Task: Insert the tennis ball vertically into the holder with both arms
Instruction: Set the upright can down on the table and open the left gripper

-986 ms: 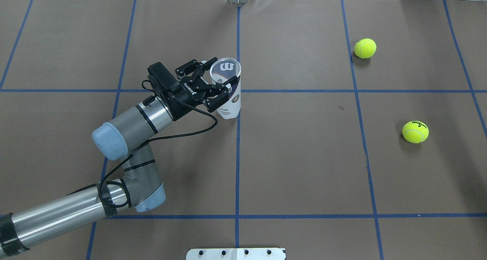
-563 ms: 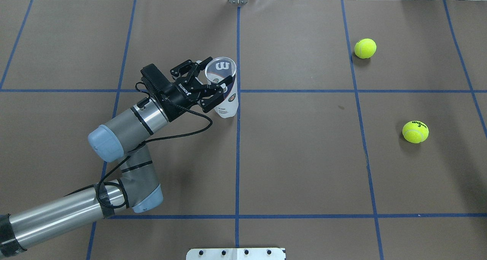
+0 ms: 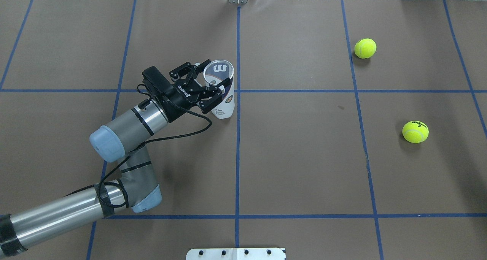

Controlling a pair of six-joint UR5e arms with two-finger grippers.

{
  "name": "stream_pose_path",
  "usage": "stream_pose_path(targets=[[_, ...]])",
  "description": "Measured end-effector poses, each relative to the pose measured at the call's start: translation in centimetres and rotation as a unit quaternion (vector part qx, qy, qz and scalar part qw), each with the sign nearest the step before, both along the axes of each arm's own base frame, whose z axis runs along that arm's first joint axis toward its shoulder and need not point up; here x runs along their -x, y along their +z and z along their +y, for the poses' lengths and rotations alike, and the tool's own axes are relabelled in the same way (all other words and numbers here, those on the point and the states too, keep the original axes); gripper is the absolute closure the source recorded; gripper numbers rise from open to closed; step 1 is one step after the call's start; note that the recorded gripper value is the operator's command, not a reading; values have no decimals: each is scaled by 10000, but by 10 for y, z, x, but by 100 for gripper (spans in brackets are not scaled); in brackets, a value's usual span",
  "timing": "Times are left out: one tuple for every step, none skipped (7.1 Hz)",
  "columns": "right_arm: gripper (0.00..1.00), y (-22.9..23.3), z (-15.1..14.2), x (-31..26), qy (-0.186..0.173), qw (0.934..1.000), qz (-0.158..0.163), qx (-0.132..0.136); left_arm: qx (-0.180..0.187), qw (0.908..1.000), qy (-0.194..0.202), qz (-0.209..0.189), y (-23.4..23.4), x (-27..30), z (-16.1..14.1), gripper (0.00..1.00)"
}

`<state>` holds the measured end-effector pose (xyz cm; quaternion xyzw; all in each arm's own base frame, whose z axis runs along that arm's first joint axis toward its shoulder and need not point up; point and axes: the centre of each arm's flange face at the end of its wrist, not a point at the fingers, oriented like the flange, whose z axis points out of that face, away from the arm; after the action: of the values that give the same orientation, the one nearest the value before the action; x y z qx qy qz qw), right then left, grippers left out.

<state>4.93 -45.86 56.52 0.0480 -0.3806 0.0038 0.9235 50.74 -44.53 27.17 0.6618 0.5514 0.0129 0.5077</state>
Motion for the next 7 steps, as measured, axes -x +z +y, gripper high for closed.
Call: stream_pose_path(targets=[[0,0,0,0,-2,10000,0,1,3,10000,1,-2,0,0,0,54],[0,0,0,0,-2,10000,0,1,2,10000,1,3,0,0,0,38],[0,0,0,0,-4,10000,1,1,0,10000,0,10,-1,0,-1,18],[0,1,0,0,-6,10000,2,1,3,10000,-16,24,-1,0,-1,7],[0,1,0,0,-8,10000,6,-1,17,10000,-46,42,-2,1,-1,4],[0,1,0,0,-10,10000,8,-3,29,10000,-67,54,-2,1,-1,4],[0,1,0,0,-13,10000,11,-5,33,9999,-75,62,-2,2,-1,4]])
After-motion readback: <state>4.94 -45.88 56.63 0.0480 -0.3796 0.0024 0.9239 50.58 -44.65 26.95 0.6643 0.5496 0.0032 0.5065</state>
